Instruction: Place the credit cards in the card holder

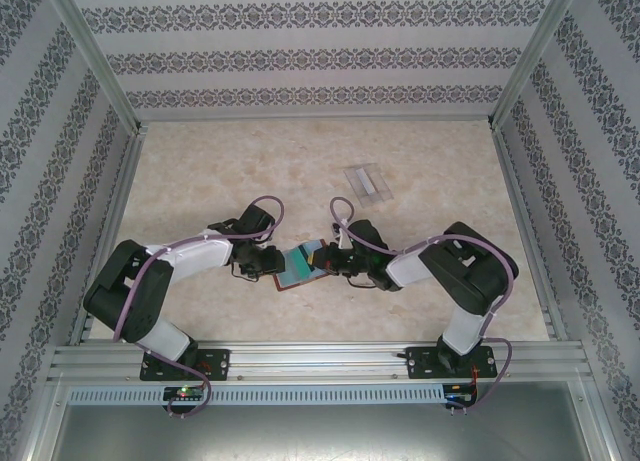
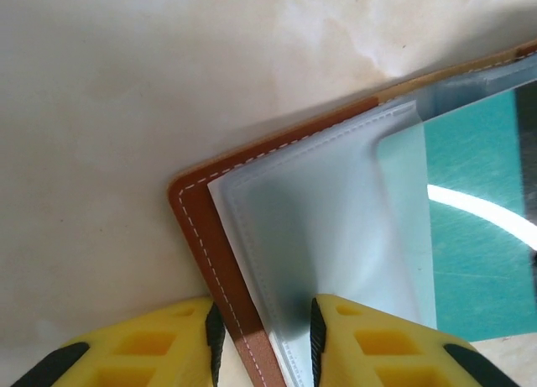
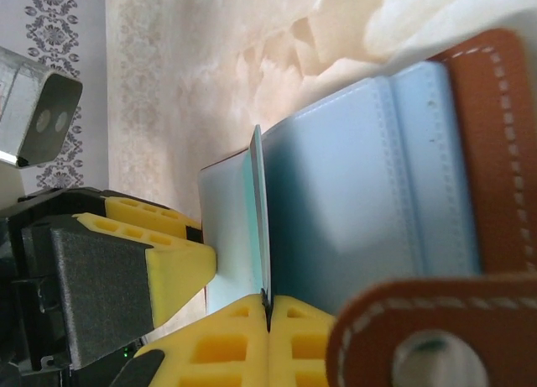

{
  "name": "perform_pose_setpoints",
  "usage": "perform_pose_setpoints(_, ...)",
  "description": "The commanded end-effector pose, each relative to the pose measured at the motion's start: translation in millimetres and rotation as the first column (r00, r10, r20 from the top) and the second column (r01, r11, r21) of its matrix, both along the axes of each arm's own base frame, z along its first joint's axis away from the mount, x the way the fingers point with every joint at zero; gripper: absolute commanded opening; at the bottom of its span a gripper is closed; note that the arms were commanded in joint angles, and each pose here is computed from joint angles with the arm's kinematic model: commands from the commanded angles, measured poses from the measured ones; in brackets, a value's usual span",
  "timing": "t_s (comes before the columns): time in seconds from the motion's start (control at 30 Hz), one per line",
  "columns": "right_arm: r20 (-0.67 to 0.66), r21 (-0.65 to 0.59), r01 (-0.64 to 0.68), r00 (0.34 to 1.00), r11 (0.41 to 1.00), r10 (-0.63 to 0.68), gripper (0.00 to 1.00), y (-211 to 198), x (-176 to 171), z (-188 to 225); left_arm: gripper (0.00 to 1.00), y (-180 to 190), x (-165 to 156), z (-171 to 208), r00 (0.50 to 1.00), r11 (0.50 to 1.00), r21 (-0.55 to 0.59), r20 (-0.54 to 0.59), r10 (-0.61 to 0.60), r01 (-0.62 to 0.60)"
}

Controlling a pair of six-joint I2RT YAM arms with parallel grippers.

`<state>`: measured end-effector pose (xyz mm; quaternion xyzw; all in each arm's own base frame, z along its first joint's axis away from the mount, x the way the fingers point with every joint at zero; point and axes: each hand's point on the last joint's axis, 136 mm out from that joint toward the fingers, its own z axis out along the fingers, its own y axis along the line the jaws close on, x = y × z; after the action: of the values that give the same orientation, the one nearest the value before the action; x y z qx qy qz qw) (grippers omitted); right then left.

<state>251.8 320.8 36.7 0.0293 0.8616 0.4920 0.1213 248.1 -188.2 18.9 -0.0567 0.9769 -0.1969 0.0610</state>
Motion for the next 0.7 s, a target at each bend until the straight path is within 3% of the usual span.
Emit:
perform_pose_setpoints(0.0, -0.025, 0.01, -0.02, 0.999, 1.0, 0.02, 0.0, 10.2, -2.4, -5.3, 0.33, -23.9, 15.7, -3.7, 0.997, 0.998, -0.046, 0.063, -0.046, 0.049)
perform_pose_setpoints(0.53, -0.06, 0.009, -0.02, 0.998, 1.0, 0.021, 0.01, 26.8, -20.0, -10.1, 0.31, -24.5, 16.5, -1.8, 0.997, 0.997, -0.056, 0.071, -0.04, 0.044)
perform_pose_setpoints(0.67, -0.053, 0.007, -0.015, 0.998, 1.0, 0.015, 0.15, 27.7, -20.1, -6.3, 0.33, -24.8, 18.2, 2.5, 0.996, 0.997, -0.056, 0.078, -0.043, 0.047)
